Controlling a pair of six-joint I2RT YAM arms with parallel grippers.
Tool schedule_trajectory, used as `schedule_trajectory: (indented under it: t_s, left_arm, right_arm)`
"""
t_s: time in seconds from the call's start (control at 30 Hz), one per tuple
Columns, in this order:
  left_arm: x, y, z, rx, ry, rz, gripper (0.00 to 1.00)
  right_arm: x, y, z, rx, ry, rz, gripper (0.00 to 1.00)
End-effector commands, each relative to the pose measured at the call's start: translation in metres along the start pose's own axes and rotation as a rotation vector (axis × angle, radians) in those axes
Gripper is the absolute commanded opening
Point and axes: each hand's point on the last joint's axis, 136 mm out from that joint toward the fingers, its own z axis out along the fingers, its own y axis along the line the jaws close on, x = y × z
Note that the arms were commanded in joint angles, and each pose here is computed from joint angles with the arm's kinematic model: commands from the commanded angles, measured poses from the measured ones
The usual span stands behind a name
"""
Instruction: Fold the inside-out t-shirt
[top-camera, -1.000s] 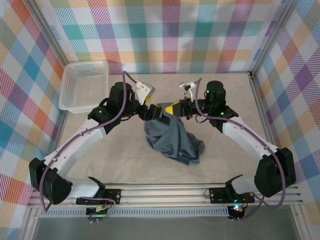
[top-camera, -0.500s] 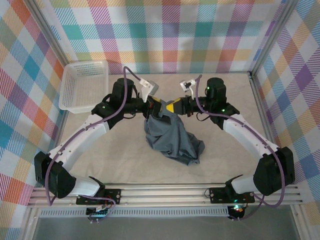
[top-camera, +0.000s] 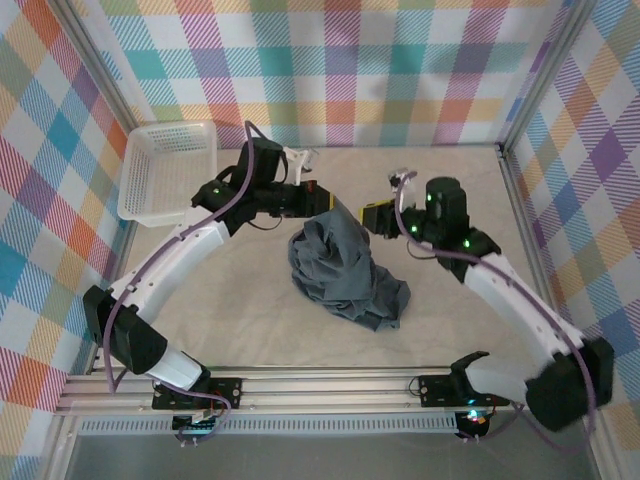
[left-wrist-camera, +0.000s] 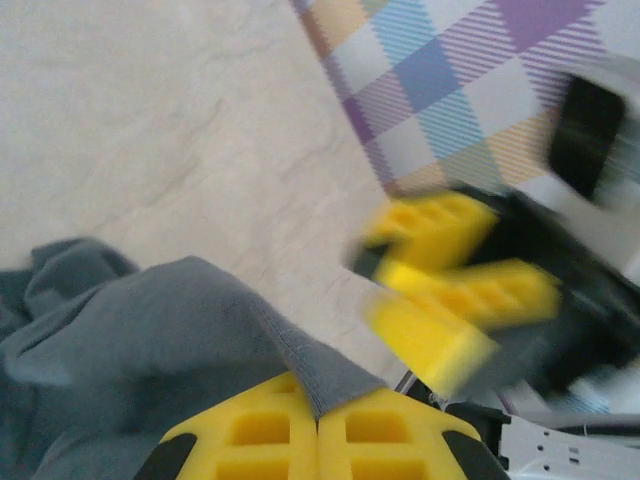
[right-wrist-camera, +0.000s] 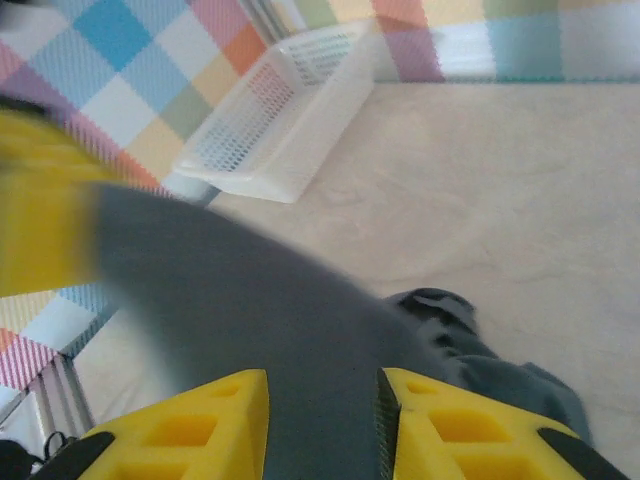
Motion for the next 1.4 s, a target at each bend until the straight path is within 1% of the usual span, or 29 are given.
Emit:
schedule_trajectory:
  t_s: [0.0, 0.1, 0.2, 0.23, 0.3, 0.37, 0.43, 0.5, 0.53, 0.57, 0.6, 0.67, 0.77, 0.83, 0.87, 0.9, 0.97, 1.03, 1.1, 1.13, 1.23, 1.27, 1.3, 1.33, 1.37]
  left_arm:
    - [0.001, 0.006, 0.001, -0.045, 0.011, -0.1, 0.0]
    - [-0.003, 0.006, 0.007, -0.044, 0.018, -0.154, 0.0]
    - [-0.006, 0.005, 0.013, -0.044, 0.018, -0.196, 0.0]
    - [-0.007, 0.005, 0.014, -0.045, 0.017, -0.211, 0.0]
    - [-0.009, 0.005, 0.017, -0.046, 0.017, -0.237, 0.0]
    - [-0.01, 0.003, 0.019, -0.039, 0.023, -0.251, 0.0]
    - [-0.009, -0.002, 0.02, -0.026, 0.034, -0.256, 0.0]
    - [-0.007, -0.004, 0.02, -0.027, 0.041, -0.253, 0.0]
    - [-0.006, -0.005, 0.019, -0.028, 0.041, -0.254, 0.0]
    - [-0.006, -0.006, 0.018, -0.027, 0.04, -0.253, 0.0]
    - [-0.006, -0.005, 0.017, -0.032, 0.037, -0.254, 0.0]
    - [-0.006, -0.003, 0.014, -0.052, 0.032, -0.249, 0.0]
    - [-0.007, 0.003, 0.011, -0.085, 0.022, -0.237, 0.0]
    - [-0.007, 0.007, 0.01, -0.099, 0.021, -0.239, 0.0]
    - [-0.008, 0.009, 0.009, -0.103, 0.02, -0.24, 0.0]
    - [-0.008, 0.011, 0.009, -0.108, 0.021, -0.24, 0.0]
    - [-0.009, 0.016, 0.007, -0.119, 0.019, -0.236, 0.0]
    - [-0.008, 0.021, 0.006, -0.138, 0.02, -0.216, 0.0]
    - [-0.008, 0.02, 0.008, -0.127, 0.029, -0.206, 0.0]
    - [-0.007, 0.019, 0.011, -0.114, 0.036, -0.209, 0.0]
    - [-0.007, 0.013, 0.018, -0.069, 0.049, -0.235, 0.0]
    - [-0.007, 0.011, 0.02, -0.056, 0.051, -0.24, 0.0]
    - [-0.007, 0.009, 0.022, -0.047, 0.052, -0.24, 0.0]
    - [-0.007, 0.007, 0.023, -0.045, 0.05, -0.24, 0.0]
    - [-0.007, 0.007, 0.023, -0.045, 0.051, -0.238, 0.0]
  right_arm:
    - [0.004, 0.014, -0.009, 0.1, -0.052, 0.123, 0.33]
    - [0.024, 0.033, 0.002, 0.113, 0.013, 0.259, 0.32]
    - [0.037, 0.038, 0.019, 0.162, 0.07, 0.323, 0.35]
    - [0.04, 0.037, 0.026, 0.186, 0.085, 0.321, 0.37]
    - [0.047, 0.031, 0.036, 0.256, 0.13, 0.318, 0.46]
    - [0.05, 0.025, 0.045, 0.32, 0.157, 0.247, 0.53]
    - [0.051, 0.005, 0.045, 0.47, 0.169, 0.179, 0.6]
    - [0.049, -0.018, 0.041, 0.613, 0.172, 0.107, 0.62]
    - [0.048, -0.026, 0.039, 0.661, 0.172, 0.066, 0.61]
    - [0.047, -0.031, 0.039, 0.683, 0.171, 0.028, 0.56]
    - [0.047, -0.033, 0.039, 0.68, 0.18, -0.006, 0.5]
    - [0.05, -0.031, 0.039, 0.626, 0.209, -0.043, 0.33]
    - [0.056, -0.03, 0.031, 0.528, 0.239, -0.027, 0.22]
    - [0.061, -0.026, 0.022, 0.404, 0.255, 0.021, 0.1]
    - [0.062, -0.027, 0.017, 0.357, 0.252, 0.049, 0.06]
    - [0.062, -0.032, 0.008, 0.331, 0.237, 0.095, 0.03]
    - [0.06, -0.03, -0.006, 0.216, 0.205, 0.164, 0.04]
    - [0.061, -0.016, -0.015, 0.088, 0.183, 0.156, 0.04]
    - [0.067, -0.002, -0.015, 0.005, 0.216, 0.127, 0.03]
    - [0.067, 0.009, -0.014, -0.053, 0.232, 0.122, 0.11]
    - [0.059, 0.024, -0.004, -0.098, 0.216, 0.141, 0.48]
    - [0.056, 0.023, 0.0, -0.09, 0.202, 0.147, 0.57]
    - [0.053, 0.014, 0.006, -0.045, 0.187, 0.162, 0.65]
    - [0.051, 0.005, 0.012, -0.008, 0.175, 0.162, 0.66]
    - [0.05, -0.001, 0.018, 0.012, 0.17, 0.15, 0.63]
